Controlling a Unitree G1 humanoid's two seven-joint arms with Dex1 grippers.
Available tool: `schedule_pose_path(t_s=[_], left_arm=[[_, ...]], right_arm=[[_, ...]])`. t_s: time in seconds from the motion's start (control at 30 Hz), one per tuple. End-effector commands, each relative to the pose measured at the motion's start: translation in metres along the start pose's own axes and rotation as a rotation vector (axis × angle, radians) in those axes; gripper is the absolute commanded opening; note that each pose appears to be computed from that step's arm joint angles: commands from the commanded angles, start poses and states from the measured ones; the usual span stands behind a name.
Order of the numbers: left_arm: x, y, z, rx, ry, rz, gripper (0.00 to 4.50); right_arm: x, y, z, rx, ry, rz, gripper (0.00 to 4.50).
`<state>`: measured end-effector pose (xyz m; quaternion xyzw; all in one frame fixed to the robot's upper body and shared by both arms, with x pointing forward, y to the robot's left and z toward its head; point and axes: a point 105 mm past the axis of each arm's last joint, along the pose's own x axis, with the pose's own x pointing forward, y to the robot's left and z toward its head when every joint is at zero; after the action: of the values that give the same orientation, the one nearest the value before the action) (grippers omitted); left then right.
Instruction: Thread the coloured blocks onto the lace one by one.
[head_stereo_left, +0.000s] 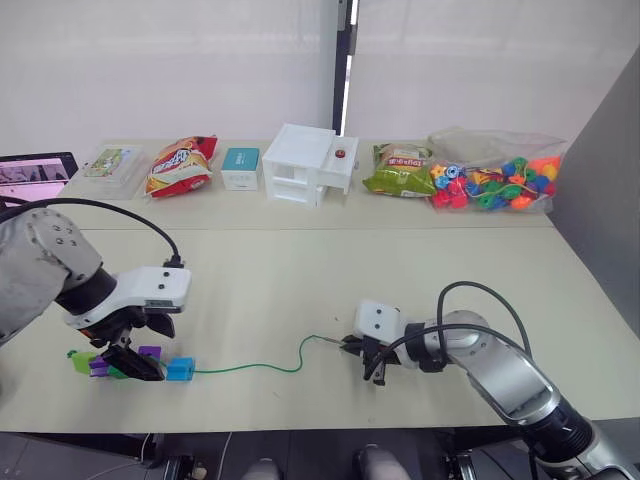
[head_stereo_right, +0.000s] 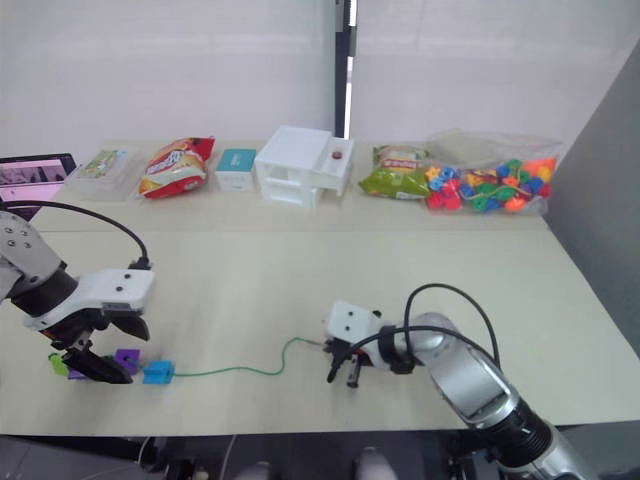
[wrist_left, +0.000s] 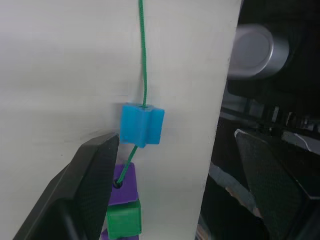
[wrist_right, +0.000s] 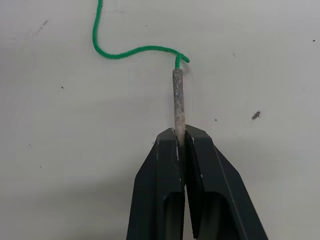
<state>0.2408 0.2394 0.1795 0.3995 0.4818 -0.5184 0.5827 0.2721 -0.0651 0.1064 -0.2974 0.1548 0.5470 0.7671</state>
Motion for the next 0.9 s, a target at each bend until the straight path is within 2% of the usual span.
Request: schedule_pose_path(t_s=[0.03,0.13,0.43,0.57,0.9], left_arm=[[0.006,0.008,-0.011,0.056,0.114,0.050,3.91],[0.016,0.016,-0.012,0.091,0.135,0.087,3.91],[0.043,0.014,-0.003,0.105,0.102,0.057,3.91],[0.054,0.017,-0.012,0.119,0.142,0.069,3.91],[0.070,0.014,-0.018,0.112,0.154,0.037,3.91]], right_arm=[[-0.003,0.001,0.008,-0.022,-0.022,-0.018,0.00],[-0.004,0.003,0.008,-0.017,-0.021,-0.021,0.00],[-0.004,0.008,0.011,0.002,-0.023,-0.020,0.00],[-0.006,0.009,0.012,0.011,-0.024,-0.025,0.00],[-0.007,0.009,0.011,0.032,-0.018,-0.037,0.00]])
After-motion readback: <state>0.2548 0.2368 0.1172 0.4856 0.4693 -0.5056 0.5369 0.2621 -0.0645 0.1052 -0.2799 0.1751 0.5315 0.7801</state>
